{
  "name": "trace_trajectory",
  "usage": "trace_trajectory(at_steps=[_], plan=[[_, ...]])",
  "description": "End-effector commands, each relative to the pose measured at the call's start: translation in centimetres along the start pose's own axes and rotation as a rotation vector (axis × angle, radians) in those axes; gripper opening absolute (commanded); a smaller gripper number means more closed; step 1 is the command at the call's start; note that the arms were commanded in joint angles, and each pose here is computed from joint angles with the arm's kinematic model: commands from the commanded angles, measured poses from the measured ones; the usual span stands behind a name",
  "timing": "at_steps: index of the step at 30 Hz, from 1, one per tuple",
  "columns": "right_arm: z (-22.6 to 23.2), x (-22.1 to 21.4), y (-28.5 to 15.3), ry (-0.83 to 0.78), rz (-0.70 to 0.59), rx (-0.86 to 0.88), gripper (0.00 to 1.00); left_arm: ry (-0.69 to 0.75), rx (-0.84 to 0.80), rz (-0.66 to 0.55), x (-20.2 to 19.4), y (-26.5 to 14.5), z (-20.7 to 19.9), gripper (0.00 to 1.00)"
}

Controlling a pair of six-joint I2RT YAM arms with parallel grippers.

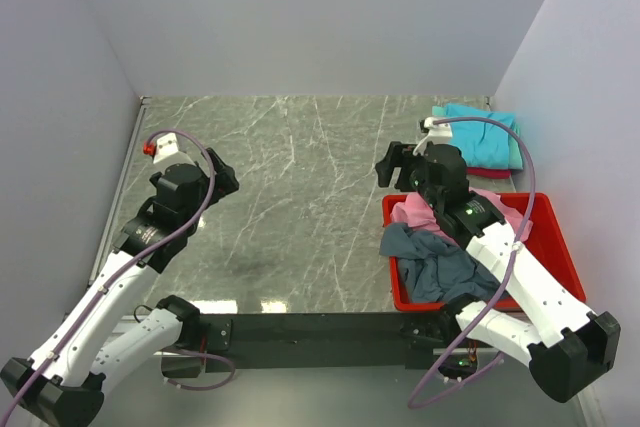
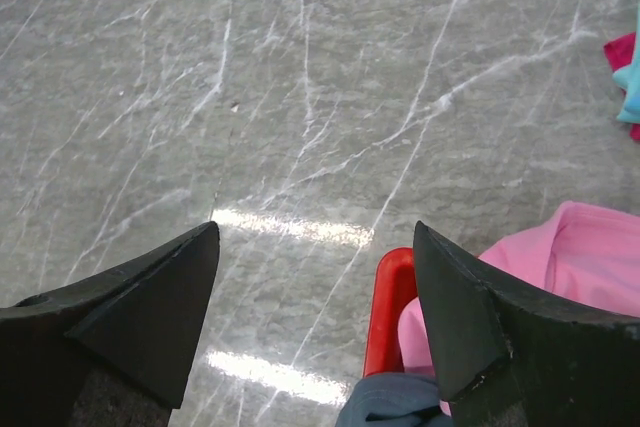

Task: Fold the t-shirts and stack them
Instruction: Grab the tshirt from the pile

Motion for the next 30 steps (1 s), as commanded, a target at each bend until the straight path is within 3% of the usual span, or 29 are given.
trace_trajectory(at_steps=[1, 14, 30], plan=[[-0.1, 0.6, -0.3, 0.030, -0.042, -0.047, 0.85, -0.018, 0.005, -0.048, 1.6, -0.7, 0.0, 0.99], [-0.9, -7.2, -2.3, -0.008, 0.280, -0.038, 0.85, -0.019, 0.006, -0.038, 1.1, -0.5, 0.0, 0.99], [-3.0, -10.9, -3.8, -0.017, 0.345, -0.174, 0.85, -0.012, -0.004, -0.035, 0.9, -0.2, -0.1, 0.99]])
Point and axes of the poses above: each gripper's point midway between its finger pads, its own y axis out along the fingers, its own z axis along the line the jaws close on, x = y × z, the point moved 9 cm from there along -y, back along the fingers, and after that the axes turned 11 degrees about y, right-handed, at the moved point
